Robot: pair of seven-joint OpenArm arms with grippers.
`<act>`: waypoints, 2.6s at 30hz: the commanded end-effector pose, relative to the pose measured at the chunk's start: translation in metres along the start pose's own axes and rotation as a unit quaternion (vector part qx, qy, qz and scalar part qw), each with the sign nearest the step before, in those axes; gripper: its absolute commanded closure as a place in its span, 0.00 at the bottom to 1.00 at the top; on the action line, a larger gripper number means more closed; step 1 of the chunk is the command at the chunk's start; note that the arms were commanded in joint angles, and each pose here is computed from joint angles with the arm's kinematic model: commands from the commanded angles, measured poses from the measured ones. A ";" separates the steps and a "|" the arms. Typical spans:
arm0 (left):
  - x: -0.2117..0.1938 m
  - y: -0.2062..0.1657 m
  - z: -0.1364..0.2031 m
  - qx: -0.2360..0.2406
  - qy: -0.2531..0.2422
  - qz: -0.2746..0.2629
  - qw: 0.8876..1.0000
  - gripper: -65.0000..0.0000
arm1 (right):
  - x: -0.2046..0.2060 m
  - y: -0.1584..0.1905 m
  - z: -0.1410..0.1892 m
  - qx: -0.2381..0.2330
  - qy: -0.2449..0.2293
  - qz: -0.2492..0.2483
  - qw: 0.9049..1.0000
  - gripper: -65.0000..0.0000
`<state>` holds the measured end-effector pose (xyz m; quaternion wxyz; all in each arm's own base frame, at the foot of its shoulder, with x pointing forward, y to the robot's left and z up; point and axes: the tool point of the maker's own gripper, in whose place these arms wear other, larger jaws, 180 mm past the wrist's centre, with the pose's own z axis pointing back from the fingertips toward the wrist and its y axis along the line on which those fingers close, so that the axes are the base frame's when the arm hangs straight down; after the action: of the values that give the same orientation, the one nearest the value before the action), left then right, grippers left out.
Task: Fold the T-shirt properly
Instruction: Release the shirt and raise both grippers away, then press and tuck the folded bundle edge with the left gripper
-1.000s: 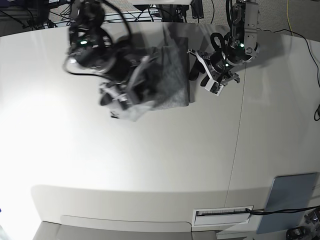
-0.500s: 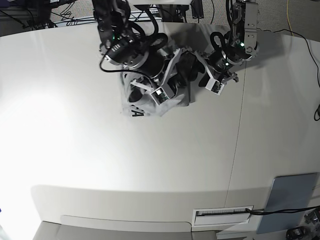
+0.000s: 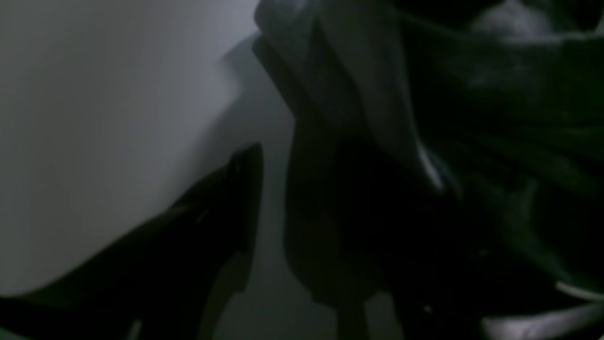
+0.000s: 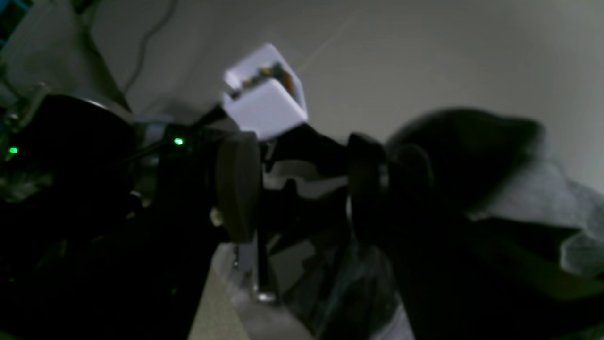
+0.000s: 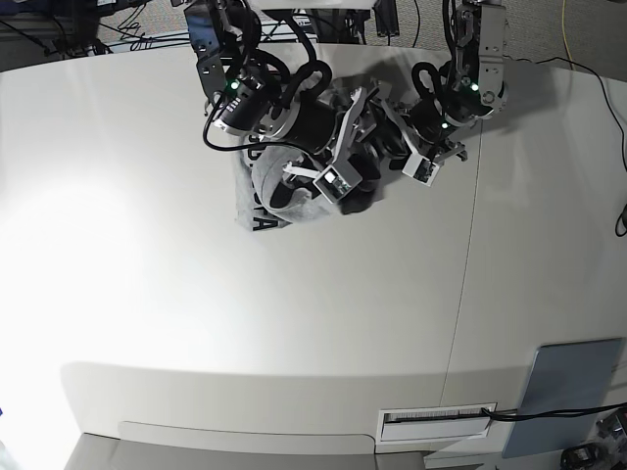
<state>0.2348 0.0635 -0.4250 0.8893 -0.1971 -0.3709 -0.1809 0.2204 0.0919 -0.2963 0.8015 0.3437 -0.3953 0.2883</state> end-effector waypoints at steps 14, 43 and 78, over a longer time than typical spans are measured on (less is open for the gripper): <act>0.044 0.011 0.048 -0.049 -0.046 0.044 0.997 0.59 | 0.038 -0.081 0.061 -0.179 -0.027 0.059 0.982 0.55; 0.043 -0.123 0.033 -0.184 -0.021 0.070 0.980 0.83 | -0.039 -0.225 0.264 -0.483 0.073 -0.001 0.873 0.55; 0.075 -0.025 0.101 -0.042 -0.074 0.005 0.996 0.48 | -0.037 -0.225 0.262 -0.479 0.068 0.002 0.875 0.55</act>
<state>0.2113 0.0808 -0.3069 0.8594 -0.2426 -0.4149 -0.1746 0.2455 -0.2532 -0.2944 0.9039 -0.0975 -0.4084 0.0818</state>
